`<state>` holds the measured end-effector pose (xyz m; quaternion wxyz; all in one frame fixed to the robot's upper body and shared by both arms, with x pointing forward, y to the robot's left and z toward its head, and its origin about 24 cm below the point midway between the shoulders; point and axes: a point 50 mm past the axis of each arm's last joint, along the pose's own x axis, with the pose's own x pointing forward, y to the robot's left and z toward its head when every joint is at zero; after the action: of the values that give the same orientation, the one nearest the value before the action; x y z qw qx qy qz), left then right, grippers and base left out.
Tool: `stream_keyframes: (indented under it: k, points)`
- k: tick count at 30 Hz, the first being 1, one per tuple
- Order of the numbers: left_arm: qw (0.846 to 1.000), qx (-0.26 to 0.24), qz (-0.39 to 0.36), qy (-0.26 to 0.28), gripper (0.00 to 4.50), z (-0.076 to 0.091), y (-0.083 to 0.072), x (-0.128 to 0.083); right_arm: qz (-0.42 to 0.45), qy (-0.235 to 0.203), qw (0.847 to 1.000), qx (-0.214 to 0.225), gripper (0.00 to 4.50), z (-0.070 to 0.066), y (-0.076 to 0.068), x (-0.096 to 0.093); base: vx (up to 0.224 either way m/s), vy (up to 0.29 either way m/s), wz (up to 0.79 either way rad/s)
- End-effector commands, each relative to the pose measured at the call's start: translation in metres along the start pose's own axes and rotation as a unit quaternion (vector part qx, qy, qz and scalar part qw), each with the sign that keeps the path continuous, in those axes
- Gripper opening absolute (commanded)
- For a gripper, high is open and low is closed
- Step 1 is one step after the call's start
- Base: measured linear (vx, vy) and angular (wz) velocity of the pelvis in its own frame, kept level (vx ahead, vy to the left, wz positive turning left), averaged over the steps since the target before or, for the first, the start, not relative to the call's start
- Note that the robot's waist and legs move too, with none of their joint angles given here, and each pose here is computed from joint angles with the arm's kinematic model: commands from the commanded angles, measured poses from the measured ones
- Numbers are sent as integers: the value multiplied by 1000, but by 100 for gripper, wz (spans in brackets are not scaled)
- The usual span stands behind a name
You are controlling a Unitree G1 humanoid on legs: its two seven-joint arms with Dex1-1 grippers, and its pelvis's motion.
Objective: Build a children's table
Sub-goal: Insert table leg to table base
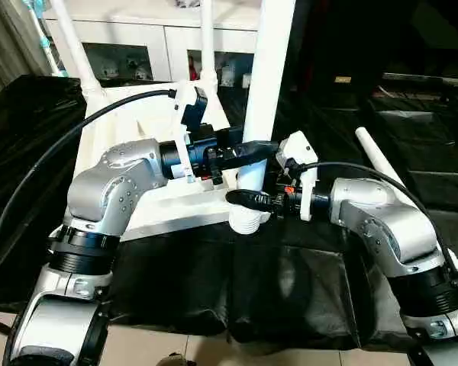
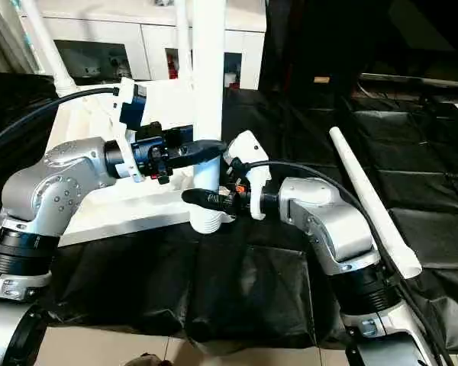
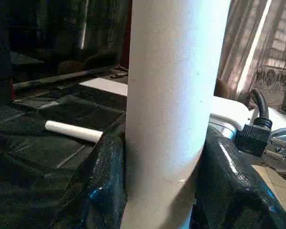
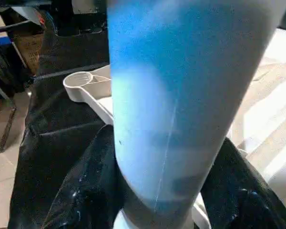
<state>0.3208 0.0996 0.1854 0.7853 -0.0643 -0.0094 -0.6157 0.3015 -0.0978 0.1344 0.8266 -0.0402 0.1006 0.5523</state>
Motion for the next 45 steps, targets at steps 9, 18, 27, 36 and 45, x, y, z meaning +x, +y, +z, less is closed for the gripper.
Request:
stream_keyframes:
  k: [9,18,27,36,45]
  points:
    - [1000,27,8,-13,186,13,2,0,8,8,1000,5,184,-2,0,0,0,0,0]
    - [999,35,35,-18,186,15,8,-1,5,4,1000,3,184,-1,-2,1,0,0,0]
    - [999,26,28,-14,185,13,7,-1,5,5,1000,-11,184,-1,-1,1,0,0,0]
    - [999,27,27,-18,185,15,8,-1,-8,10,1000,-23,275,-2,-3,1,0,0,0]
    - [999,26,13,-16,185,14,6,1,-5,9,1000,-17,296,-3,-3,0,0,0,0]
